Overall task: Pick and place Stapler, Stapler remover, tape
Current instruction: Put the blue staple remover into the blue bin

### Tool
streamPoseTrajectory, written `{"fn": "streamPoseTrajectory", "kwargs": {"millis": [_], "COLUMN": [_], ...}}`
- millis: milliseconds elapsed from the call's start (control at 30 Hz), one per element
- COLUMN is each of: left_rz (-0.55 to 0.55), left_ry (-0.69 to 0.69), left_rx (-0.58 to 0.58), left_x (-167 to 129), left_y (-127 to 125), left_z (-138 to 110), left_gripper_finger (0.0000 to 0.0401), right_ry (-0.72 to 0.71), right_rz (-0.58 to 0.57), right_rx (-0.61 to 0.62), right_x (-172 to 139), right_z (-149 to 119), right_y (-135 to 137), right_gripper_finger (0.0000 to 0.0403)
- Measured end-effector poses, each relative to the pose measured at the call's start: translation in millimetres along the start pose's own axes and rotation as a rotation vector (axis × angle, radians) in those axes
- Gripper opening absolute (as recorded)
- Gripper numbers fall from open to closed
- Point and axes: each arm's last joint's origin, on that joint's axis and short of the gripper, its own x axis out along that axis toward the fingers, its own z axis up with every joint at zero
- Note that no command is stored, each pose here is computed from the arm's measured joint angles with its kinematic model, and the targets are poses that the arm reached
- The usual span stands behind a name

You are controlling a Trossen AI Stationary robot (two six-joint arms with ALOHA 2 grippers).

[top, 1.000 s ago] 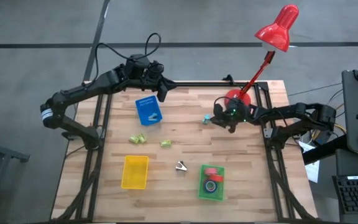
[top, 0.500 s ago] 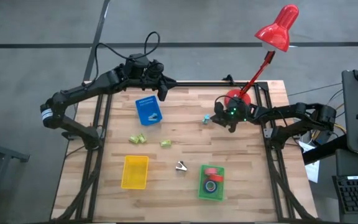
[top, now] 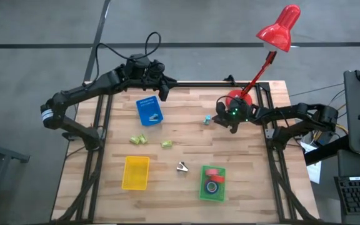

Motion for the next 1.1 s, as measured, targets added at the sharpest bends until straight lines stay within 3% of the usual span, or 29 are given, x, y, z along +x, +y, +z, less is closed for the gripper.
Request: {"fn": "streamPoseTrajectory", "kwargs": {"millis": [500,833,1100], "left_rz": [0.0,0.003,0.002], "left_ry": [0.0,-0.005,-0.005], "left_rx": [0.0,0.0,-0.002], "left_x": [0.2,0.0,-1.9], "left_y": [0.1,0.2,-0.3], "left_z": [0.0,0.4,0.7], "left_gripper_finger": [0.0081,0.0081,0.0081], "right_ry": [-0.052,-0.008,-0.014], "right_rz": [0.018,0.005,-0.008], "right_rx": [0.008,-0.037,-0.03], "right_x": [-0.2,15.9,15.4], "right_z": [2.5,-1.3,1.4], "right_y": [3.5,19.7,16.2], "right_gripper_finger": [0.0099,0.0107,0.01]}}
